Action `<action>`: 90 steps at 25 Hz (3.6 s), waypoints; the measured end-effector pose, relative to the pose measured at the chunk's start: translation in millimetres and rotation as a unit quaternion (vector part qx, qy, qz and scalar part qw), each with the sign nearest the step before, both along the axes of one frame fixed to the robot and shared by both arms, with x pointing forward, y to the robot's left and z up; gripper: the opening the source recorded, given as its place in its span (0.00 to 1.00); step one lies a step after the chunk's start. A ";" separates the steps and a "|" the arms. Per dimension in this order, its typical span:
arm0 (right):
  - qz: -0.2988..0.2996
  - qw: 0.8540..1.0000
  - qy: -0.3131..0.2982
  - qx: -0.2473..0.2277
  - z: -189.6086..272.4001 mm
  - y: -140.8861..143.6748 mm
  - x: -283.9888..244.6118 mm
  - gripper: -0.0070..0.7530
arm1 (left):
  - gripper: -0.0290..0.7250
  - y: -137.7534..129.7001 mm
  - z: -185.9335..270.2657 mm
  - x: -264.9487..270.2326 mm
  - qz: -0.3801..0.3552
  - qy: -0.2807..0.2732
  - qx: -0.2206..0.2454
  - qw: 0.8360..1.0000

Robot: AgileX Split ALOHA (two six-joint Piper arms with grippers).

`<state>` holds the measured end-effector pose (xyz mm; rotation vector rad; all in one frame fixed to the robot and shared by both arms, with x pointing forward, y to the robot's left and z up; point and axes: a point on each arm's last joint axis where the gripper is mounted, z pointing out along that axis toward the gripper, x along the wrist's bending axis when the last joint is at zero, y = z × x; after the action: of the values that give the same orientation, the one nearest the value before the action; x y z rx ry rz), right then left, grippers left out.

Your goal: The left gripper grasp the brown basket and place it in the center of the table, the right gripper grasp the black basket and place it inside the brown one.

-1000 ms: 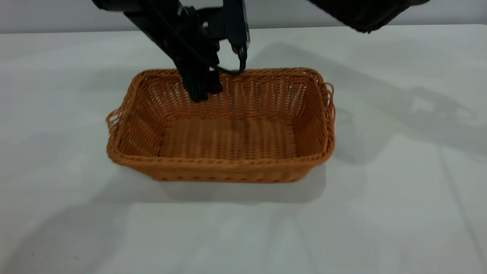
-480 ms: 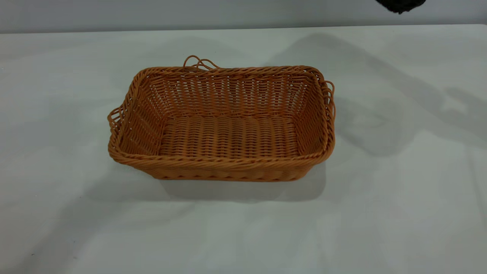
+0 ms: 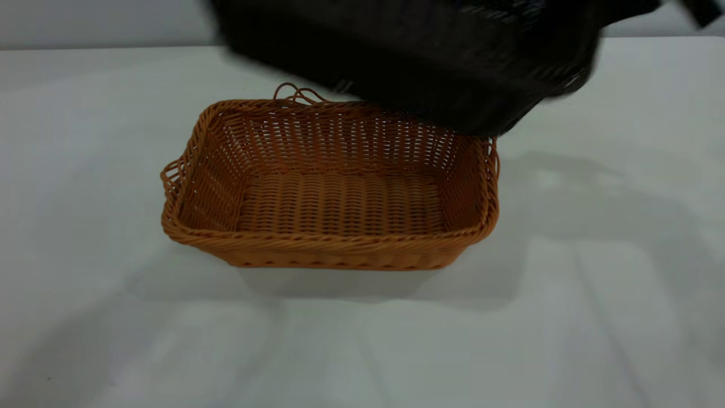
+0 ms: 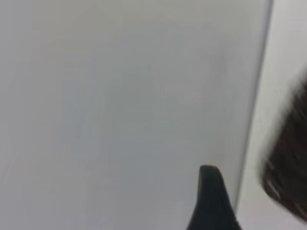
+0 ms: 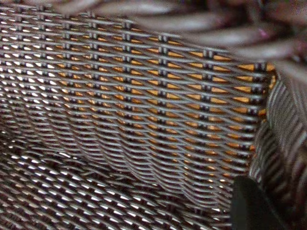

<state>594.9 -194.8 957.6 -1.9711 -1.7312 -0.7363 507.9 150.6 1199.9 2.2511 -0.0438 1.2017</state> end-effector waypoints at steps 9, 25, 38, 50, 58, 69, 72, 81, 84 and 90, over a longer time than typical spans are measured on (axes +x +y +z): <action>0.045 0.996 0.059 -0.053 -69.2 45.6 -5.3 0.14 | 0.63 4.0 5.7 -8.5 0.006 0.011 -0.015 1.000; 0.071 0.993 0.018 -0.092 -70.6 47.6 21.6 0.14 | 0.63 4.1 4.3 -9.1 0.006 0.019 -0.013 1.000; 0.074 0.992 0.009 -0.100 -85.9 47.1 25.4 0.54 | 0.63 4.4 5.0 -9.7 0.007 0.019 -0.014 1.000; 0.199 0.957 -0.096 -0.186 56.8 33.9 27.0 0.75 | 0.63 45.1 58.6 -88.8 0.009 -0.028 -0.060 0.998; 0.155 0.931 -0.241 -0.224 201.5 3.4 -45.8 0.73 | 0.63 94.8 69.5 -158.2 0.130 0.058 -0.140 0.980; 0.102 0.914 -0.336 -0.204 253.0 -39.7 -195.4 0.73 | 0.63 136.3 56.2 -192.2 0.343 0.161 -0.240 0.894; 0.107 0.919 -0.319 -0.207 224.8 -49.4 -228.8 0.73 | 0.63 135.6 44.6 -194.1 0.348 0.180 -0.244 0.887; 0.110 0.919 -0.295 -0.236 119.9 -76.4 -305.9 0.73 | 0.63 124.0 -45.4 -193.7 0.356 0.305 -0.173 0.866; 0.099 0.913 -0.313 -0.242 90.8 -81.8 -318.2 0.73 | 0.63 125.8 -83.4 -197.9 0.370 0.338 -0.137 0.854; 0.075 0.895 -0.371 -0.235 80.9 -86.6 -331.7 0.73 | 0.63 134.6 -147.9 -219.2 0.382 0.383 -0.097 0.835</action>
<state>263.1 -281.4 1038.5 -1.9334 -2.6906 -1.2122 288.6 285.2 1052.0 2.4458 1.3275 0.4726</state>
